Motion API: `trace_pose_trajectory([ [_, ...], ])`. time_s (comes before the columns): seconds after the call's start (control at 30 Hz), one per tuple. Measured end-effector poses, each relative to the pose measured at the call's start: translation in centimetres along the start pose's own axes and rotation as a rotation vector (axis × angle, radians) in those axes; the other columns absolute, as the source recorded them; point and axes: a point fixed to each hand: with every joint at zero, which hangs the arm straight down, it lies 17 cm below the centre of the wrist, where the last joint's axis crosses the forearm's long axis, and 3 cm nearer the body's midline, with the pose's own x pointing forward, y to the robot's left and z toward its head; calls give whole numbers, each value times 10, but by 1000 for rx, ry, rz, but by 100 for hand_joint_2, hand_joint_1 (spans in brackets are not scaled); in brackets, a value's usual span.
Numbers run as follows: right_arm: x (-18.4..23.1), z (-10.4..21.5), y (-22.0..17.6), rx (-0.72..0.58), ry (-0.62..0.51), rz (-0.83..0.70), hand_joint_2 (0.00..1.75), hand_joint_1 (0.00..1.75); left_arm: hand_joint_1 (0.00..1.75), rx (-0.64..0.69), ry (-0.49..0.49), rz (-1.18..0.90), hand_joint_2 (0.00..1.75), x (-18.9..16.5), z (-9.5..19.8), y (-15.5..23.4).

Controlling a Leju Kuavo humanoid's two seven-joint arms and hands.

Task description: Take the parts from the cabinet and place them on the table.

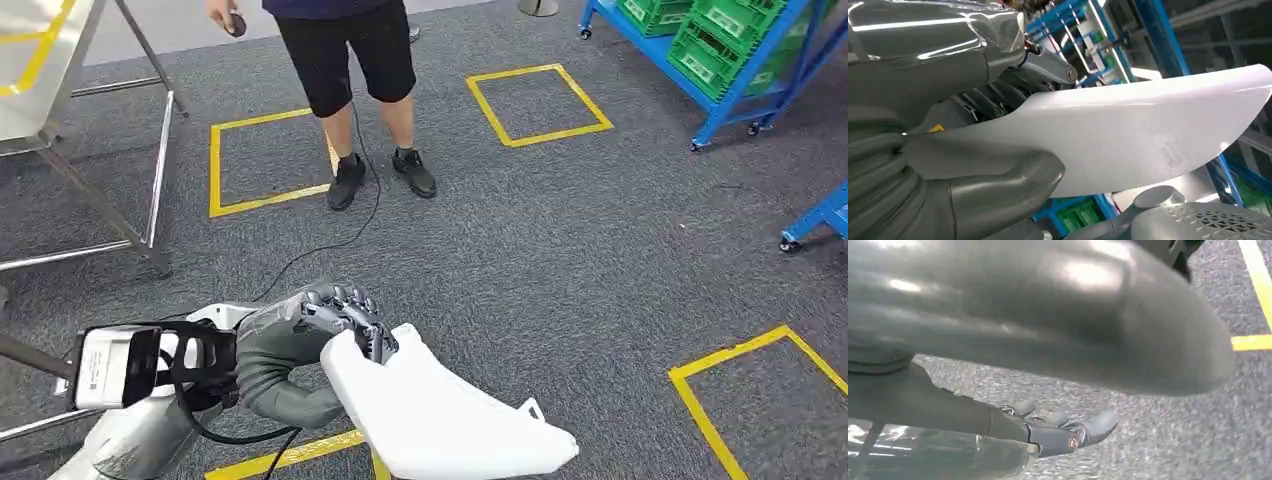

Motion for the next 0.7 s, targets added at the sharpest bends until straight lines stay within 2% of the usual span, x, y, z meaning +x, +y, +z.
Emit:
trace_pose_trajectory([
  [0.7,-12,2,7,17,17,-9,0,0,164,-3,25,15,175,-7,0,-5],
])
